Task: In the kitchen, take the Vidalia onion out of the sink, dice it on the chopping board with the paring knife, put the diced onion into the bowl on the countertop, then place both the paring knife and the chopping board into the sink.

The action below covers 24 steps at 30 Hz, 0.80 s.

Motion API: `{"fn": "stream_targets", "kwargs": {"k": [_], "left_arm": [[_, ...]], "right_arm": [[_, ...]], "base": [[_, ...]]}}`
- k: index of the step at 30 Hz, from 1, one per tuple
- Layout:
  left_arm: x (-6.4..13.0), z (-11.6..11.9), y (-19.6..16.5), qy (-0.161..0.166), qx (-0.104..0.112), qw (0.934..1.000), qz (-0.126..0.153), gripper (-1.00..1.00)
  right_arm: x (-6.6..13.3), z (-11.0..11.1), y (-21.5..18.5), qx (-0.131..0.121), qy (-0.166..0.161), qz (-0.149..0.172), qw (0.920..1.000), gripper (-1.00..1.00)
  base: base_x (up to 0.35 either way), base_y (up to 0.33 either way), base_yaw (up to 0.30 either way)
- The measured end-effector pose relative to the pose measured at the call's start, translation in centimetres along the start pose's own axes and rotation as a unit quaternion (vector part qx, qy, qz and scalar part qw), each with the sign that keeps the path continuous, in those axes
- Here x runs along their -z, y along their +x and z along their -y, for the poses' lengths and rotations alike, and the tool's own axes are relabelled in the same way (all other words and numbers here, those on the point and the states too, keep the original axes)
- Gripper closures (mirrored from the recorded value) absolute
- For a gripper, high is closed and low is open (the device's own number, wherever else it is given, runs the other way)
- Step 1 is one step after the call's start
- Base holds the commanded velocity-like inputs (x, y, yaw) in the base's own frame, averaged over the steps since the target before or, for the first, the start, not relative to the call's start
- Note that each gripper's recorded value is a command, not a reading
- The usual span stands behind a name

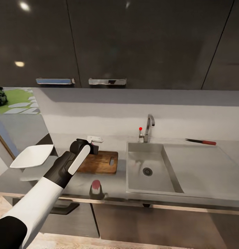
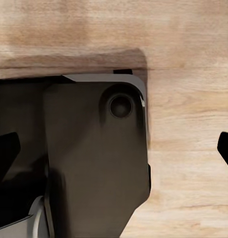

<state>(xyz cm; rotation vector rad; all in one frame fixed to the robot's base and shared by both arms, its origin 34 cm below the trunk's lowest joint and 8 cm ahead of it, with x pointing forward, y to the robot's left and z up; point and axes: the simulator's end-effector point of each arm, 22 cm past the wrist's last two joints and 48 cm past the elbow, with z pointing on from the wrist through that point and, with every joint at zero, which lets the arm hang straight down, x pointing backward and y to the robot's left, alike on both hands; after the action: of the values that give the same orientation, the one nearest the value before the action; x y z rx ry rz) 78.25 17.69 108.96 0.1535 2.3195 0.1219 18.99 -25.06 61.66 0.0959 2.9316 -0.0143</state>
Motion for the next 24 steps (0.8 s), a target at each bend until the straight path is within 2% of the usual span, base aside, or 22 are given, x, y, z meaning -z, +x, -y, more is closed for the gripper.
{"fn": "stream_targets", "kwargs": {"k": [10,15,24], "left_arm": [[-1.2,0.3,1.5,0.002,0.001,0.9998,-0.020,1.00],[-1.1,2.1,1.4,0.015,0.002,0.9997,-0.020,1.00],[-1.0,2.9,1.3,0.020,0.000,0.9996,-0.019,1.00]], "right_arm": [[0.0,0.0,0.5,0.000,0.000,-0.007,1.0000,-1.00],[0.0,-0.1,0.7,0.003,-0.002,-0.010,0.9999,-1.00],[0.0,-0.2,0.4,0.005,-0.004,-0.005,1.0000,-1.00]], "base": [[0.000,0.000,0.000],[0.000,0.000,0.000],[0.000,0.000,0.000]]}}
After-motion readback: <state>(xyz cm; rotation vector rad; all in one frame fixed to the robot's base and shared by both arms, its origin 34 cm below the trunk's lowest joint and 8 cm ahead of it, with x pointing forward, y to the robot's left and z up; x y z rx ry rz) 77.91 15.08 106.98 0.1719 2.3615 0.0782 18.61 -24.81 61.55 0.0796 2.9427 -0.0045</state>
